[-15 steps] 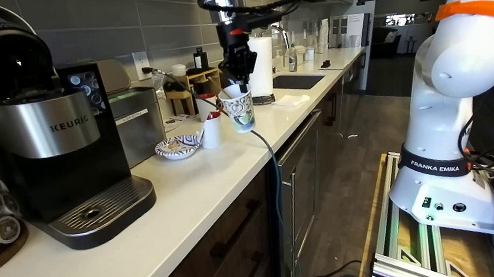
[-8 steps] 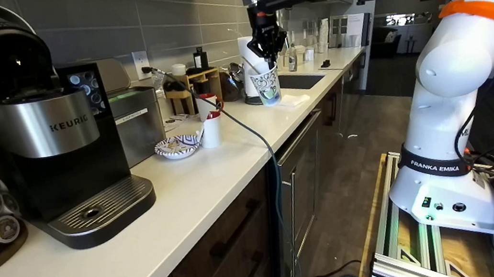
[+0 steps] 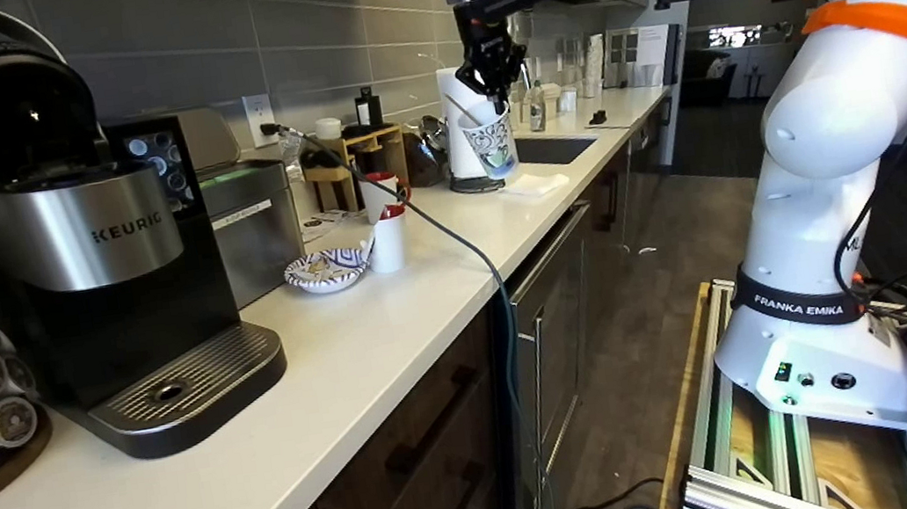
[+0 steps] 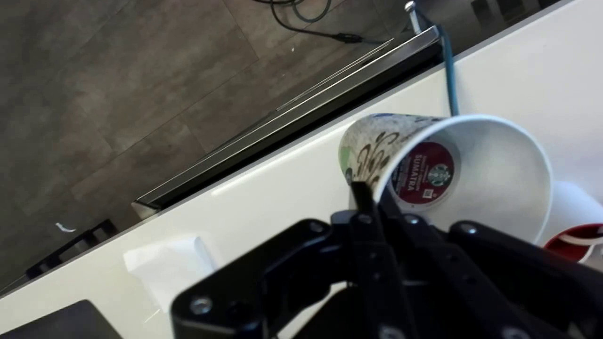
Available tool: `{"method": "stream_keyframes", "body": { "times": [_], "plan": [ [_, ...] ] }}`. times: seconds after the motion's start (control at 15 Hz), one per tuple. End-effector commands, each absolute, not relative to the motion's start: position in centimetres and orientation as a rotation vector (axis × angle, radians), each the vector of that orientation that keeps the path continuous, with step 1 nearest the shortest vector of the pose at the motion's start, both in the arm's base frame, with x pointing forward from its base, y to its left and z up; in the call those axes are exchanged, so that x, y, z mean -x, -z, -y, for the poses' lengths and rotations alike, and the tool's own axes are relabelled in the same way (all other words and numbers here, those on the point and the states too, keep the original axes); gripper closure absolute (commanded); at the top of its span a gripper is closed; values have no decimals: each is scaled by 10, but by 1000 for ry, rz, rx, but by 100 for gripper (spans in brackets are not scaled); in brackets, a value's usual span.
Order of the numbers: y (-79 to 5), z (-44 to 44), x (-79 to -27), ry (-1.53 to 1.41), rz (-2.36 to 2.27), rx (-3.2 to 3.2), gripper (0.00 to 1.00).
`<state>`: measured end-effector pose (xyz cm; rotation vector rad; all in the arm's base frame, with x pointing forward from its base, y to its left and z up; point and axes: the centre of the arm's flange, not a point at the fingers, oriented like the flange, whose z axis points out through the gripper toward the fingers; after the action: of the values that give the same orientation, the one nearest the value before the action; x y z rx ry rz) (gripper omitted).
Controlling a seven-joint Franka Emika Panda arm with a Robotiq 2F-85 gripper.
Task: Pour the contents of the cup onto the table
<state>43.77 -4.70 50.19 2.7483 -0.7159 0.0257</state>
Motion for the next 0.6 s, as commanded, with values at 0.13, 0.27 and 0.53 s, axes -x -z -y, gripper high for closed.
{"method": "stream_keyframes", "body": {
  "times": [0.13,0.27,0.53],
  "plan": [
    [-521,77,-500,47,711,-2603,99],
    [-517,82,-521,103,699,-2501,99],
    [-494,92,-556,126,699,-2285,99]
  ]
}}
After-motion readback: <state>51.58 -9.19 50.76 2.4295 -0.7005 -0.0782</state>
